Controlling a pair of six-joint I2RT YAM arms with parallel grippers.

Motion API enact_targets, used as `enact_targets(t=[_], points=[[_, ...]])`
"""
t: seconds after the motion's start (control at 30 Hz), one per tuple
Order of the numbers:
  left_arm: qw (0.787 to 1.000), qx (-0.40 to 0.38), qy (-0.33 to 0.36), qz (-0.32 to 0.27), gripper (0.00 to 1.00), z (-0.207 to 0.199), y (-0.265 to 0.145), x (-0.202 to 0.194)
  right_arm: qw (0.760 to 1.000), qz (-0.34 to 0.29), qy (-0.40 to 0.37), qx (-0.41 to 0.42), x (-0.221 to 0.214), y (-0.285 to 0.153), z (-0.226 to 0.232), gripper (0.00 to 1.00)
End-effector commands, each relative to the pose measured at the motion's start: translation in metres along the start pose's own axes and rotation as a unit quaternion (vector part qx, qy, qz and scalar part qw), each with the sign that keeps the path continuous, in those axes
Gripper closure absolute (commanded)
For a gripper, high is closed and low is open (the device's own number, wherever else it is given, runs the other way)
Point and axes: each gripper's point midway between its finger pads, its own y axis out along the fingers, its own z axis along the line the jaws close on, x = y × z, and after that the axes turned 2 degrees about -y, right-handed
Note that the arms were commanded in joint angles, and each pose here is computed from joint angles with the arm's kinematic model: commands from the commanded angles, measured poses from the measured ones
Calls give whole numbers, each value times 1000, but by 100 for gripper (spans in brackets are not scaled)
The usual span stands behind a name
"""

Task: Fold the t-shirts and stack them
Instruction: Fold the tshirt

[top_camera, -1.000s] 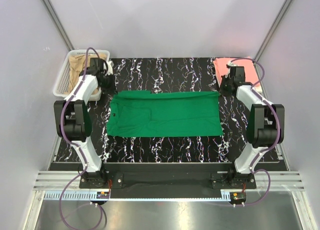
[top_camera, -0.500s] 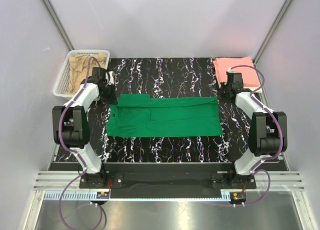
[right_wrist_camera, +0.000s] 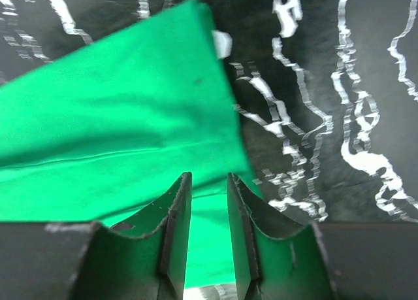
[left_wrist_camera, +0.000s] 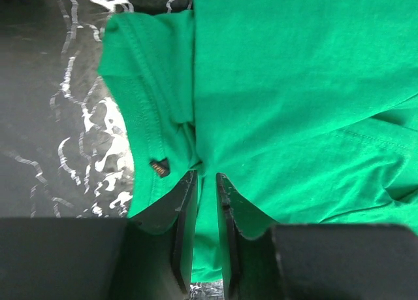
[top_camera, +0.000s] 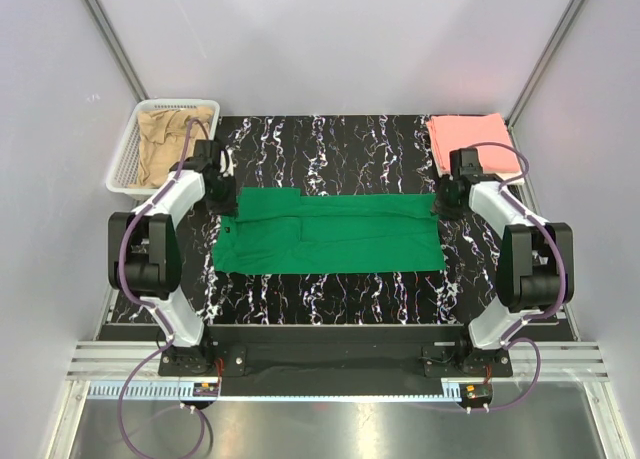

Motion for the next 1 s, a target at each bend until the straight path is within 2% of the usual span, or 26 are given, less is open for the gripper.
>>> enact_targets(t=[0.0,0.1,0.17,0.2,0.3,0.47,0.53,0.6,0.67,0.7,0.77,0.83,0.87,0.97], points=[[998,28,6,-61,77,-1,-29,26,999,-36,23,30,24,-28,37,64],[996,31,5,-80,74,-6,-36,34,997,-36,0,63,28,-24,72,64],[997,-3,-3,-79,73,-20,-36,36,994,-43,-34,90,33,-24,104,64],[996,-19,-6,-83,72,-26,-36,39,989,-15,-50,137,23,-16,127,64],[994,-66,-14,-87,64,-43,-38,45,966,14,-114,232,12,-18,186,60],[993,-49,-55,-90,61,-27,-28,60,942,2,-178,283,5,-23,266,55],[991,-51,-86,-91,61,-18,-25,62,941,0,-173,289,7,-14,292,54],[985,-89,-106,-104,60,-25,-30,61,944,-5,-160,287,2,-4,323,53],[982,-107,-104,-117,59,-30,-37,59,949,8,-146,279,-9,20,338,53],[981,-103,-104,-129,59,-29,-46,56,948,1,-130,292,-5,12,358,53],[979,-107,-101,-144,58,-29,-52,49,954,1,-118,277,-12,34,367,53],[974,-110,-101,-171,58,-31,-72,50,954,-10,-109,280,-10,36,383,53],[970,-121,-100,-184,58,-34,-78,51,957,-6,-108,269,-16,53,383,53],[959,-154,-105,-212,58,-44,-93,43,957,-10,-108,268,-21,65,394,53]])
